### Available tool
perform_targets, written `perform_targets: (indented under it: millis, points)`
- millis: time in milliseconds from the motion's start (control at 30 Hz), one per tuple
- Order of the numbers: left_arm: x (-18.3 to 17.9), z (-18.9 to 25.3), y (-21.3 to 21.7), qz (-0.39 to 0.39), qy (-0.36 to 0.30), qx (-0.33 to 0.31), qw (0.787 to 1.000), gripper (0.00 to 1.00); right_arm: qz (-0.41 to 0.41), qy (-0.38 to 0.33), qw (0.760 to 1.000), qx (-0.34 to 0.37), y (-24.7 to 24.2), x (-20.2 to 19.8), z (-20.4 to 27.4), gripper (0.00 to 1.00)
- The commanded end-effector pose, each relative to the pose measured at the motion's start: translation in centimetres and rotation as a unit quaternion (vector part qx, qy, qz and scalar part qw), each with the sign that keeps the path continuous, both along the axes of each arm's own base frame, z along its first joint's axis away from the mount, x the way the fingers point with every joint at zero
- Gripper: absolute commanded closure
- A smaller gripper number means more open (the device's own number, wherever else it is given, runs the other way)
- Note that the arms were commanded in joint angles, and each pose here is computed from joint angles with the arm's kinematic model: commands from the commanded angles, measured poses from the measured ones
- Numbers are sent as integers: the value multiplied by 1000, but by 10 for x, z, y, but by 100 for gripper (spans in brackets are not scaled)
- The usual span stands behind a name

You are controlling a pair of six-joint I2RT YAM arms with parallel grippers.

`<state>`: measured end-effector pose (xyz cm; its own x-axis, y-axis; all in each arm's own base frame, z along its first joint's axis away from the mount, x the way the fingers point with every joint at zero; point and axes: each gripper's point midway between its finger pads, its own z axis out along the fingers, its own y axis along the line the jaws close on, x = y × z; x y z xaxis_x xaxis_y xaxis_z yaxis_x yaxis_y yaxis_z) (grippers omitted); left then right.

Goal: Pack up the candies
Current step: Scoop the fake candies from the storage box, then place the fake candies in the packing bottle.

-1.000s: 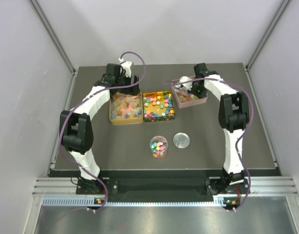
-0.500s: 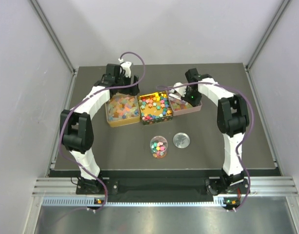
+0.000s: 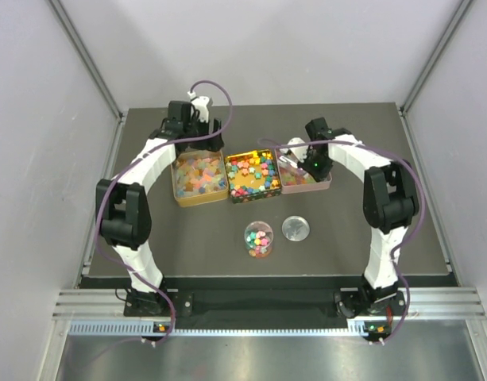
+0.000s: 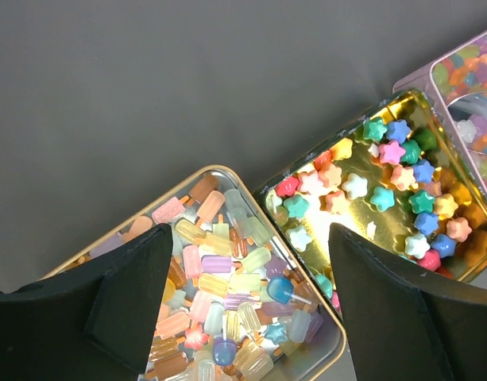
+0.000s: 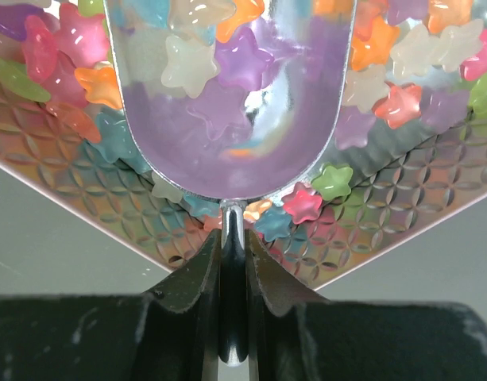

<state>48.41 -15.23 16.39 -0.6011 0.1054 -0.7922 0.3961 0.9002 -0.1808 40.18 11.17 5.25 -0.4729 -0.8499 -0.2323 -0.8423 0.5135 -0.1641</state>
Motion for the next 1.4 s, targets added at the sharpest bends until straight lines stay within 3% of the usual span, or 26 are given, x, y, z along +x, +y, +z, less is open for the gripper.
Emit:
perform_targets:
  millis: [0,300,433,600,767,1000,1367]
  points:
    - [13,67,1,-2,-76,-10,997,16,-30,-83,993,80,14,18,41,100]
    - [26,85,12,-6,-95,27,995,16,-38,-136,983,121,12,14,75,100]
    - [34,96,27,11,-115,39,993,16,43,-157,982,97,5,-1,109,100]
    - [34,93,42,25,-112,36,993,16,142,-128,980,52,-6,-35,121,100]
    - [30,95,65,51,-111,16,992,16,239,-127,963,12,-4,-60,144,100]
    - [2,88,89,66,-115,7,991,16,319,-124,939,-19,32,-94,158,100]
    - [-41,89,116,103,-119,0,988,16,379,-102,917,-68,55,-136,146,100]
